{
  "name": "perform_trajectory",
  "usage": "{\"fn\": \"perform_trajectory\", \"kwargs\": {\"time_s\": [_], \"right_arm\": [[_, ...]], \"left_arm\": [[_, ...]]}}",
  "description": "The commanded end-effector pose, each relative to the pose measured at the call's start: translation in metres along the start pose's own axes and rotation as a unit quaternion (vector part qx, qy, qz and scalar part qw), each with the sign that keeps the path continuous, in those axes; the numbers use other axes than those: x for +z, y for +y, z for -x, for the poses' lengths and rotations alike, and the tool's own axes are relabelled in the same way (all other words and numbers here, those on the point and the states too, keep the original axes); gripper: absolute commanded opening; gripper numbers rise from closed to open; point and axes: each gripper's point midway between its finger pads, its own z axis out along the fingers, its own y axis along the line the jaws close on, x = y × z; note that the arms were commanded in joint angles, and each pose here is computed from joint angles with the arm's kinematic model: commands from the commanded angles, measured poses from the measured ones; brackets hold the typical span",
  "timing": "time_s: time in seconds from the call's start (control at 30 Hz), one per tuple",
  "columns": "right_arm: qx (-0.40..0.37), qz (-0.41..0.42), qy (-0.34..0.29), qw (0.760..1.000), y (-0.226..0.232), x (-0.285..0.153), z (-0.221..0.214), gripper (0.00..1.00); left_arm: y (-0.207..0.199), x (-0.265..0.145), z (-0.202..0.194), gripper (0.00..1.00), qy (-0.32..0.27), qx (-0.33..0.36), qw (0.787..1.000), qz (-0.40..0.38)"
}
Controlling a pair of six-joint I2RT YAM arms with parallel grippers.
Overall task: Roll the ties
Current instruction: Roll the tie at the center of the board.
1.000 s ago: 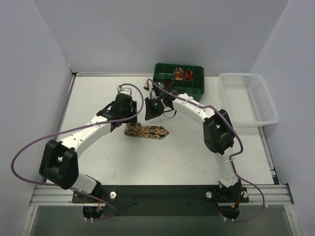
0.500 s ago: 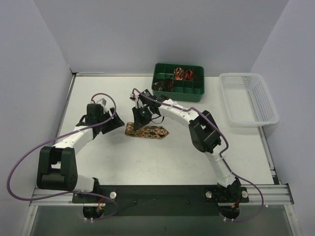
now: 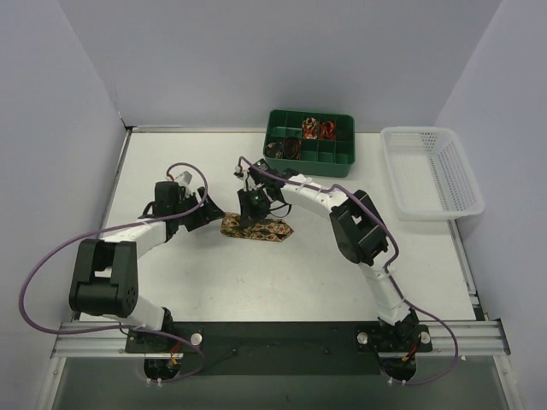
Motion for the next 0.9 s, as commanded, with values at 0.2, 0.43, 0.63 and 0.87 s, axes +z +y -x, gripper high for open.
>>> {"fn": "perform_trajectory", "kwargs": {"time_s": [0.2, 0.43, 0.63, 0.87], "right_arm": [[0.022, -0.036, 0.025, 0.999, -0.024, -0.006, -0.024, 0.01], [0.023, -0.038, 0.026, 0.999, -0.025, -0.005, -0.027, 0.01], [0.028, -0.041, 0.033, 0.998, -0.030, -0.005, -0.034, 0.01], [0.028, -0.042, 0.031, 0.998, -0.032, -0.006, -0.035, 0.01]], "left_arm": [[-0.019, 0.018, -0.015, 0.77, 0.020, 0.001, 0.996, -0.086], [-0.040, 0.031, -0.034, 0.75, 0.043, 0.005, 0.992, -0.115], [-0.045, 0.040, -0.044, 0.67, 0.037, -0.010, 0.991, -0.127], [-0.048, 0.042, -0.037, 0.32, 0.009, -0.012, 0.989, -0.146]]}}
